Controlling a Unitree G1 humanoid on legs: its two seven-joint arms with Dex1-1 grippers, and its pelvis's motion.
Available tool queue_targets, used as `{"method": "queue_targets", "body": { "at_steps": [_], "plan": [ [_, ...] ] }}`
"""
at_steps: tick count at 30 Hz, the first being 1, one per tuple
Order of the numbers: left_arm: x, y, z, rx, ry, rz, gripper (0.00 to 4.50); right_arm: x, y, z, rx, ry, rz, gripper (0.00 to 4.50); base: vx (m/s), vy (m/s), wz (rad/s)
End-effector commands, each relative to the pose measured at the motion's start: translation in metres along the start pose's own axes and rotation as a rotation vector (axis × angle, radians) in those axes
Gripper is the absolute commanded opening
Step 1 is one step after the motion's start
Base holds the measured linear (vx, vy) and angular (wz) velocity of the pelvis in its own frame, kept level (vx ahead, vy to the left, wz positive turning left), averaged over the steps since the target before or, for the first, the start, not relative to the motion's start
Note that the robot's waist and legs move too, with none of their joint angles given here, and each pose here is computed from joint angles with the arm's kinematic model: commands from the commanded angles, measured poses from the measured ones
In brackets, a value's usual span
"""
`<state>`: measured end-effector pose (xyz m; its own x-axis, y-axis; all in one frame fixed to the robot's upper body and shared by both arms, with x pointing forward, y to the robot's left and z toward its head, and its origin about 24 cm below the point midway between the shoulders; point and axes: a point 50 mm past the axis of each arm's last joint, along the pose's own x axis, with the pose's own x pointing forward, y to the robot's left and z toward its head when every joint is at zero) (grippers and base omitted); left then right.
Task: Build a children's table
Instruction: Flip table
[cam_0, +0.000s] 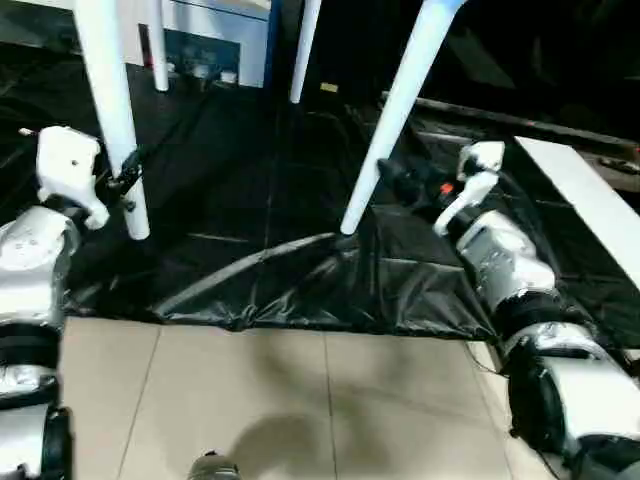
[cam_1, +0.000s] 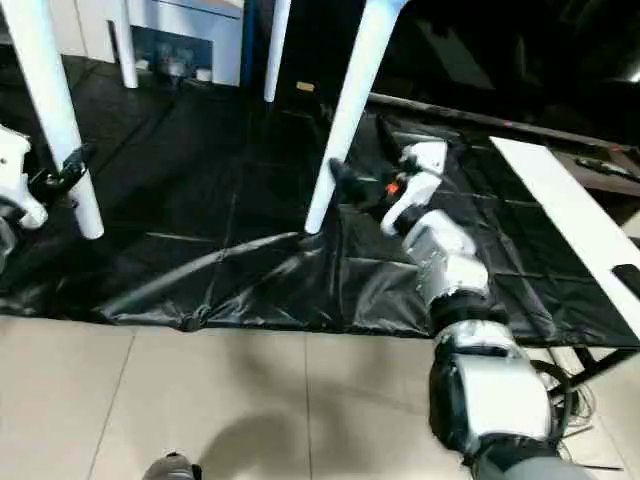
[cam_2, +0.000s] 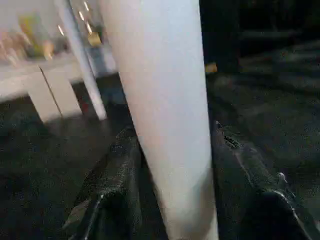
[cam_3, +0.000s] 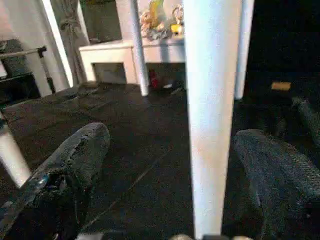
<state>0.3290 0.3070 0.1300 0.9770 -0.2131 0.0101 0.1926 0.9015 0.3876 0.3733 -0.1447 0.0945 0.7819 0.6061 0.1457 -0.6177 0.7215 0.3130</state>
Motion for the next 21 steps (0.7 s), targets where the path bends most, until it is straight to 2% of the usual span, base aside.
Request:
{"method": "queue_targets", "body": {
  "at_steps": [1,4,5,7,10,13,15,18,21],
  "plan": [
    [0.001,-0.01,-0.004,-0.046,0.002,-0.048,2.65,-0.005,0.0,-0.001,-0.011,0.003,0.01,4.5,0.0,0.0,0.0],
    [-0.016,-0.01,0.003,-0.173,-0.109,0.005,2.85,-0.016,0.011,-0.009,-0.025,0.004,0.032,4.5,0.0,0.0,0.0],
    [-0.018,-0.01,0.004,-0.176,-0.118,0.004,2.85,-0.017,0.012,-0.009,-0.028,0.005,0.033,4.5,0.0,0.0,0.0],
    [-0.035,-0.017,0.008,-0.203,-0.172,0.009,2.85,-0.027,0.021,-0.016,-0.052,0.019,0.033,4.5,0.0,0.0,0.0],
    [-0.054,-0.031,0.003,-0.193,-0.128,0.042,2.85,-0.04,0.032,-0.026,-0.111,0.053,0.008,4.5,0.0,0.0,0.0],
    [-0.069,-0.058,-0.006,-0.201,-0.04,0.066,2.85,-0.054,0.037,-0.038,-0.207,0.109,-0.076,4.5,0.0,0.0,0.0],
    [-0.071,-0.072,-0.006,-0.18,-0.023,0.053,2.85,-0.06,0.04,-0.042,-0.204,0.136,-0.089,4.5,0.0,0.0,0.0],
    [-0.068,-0.096,-0.01,-0.172,0.007,0.051,2.85,-0.069,0.042,-0.048,-0.147,0.153,-0.182,4.5,0.0,0.0,0.0],
    [-0.061,-0.11,-0.014,-0.184,0.025,0.067,2.85,-0.077,0.042,-0.054,-0.115,0.175,-0.278,4.5,0.0,0.0,0.0]
  ]
}}
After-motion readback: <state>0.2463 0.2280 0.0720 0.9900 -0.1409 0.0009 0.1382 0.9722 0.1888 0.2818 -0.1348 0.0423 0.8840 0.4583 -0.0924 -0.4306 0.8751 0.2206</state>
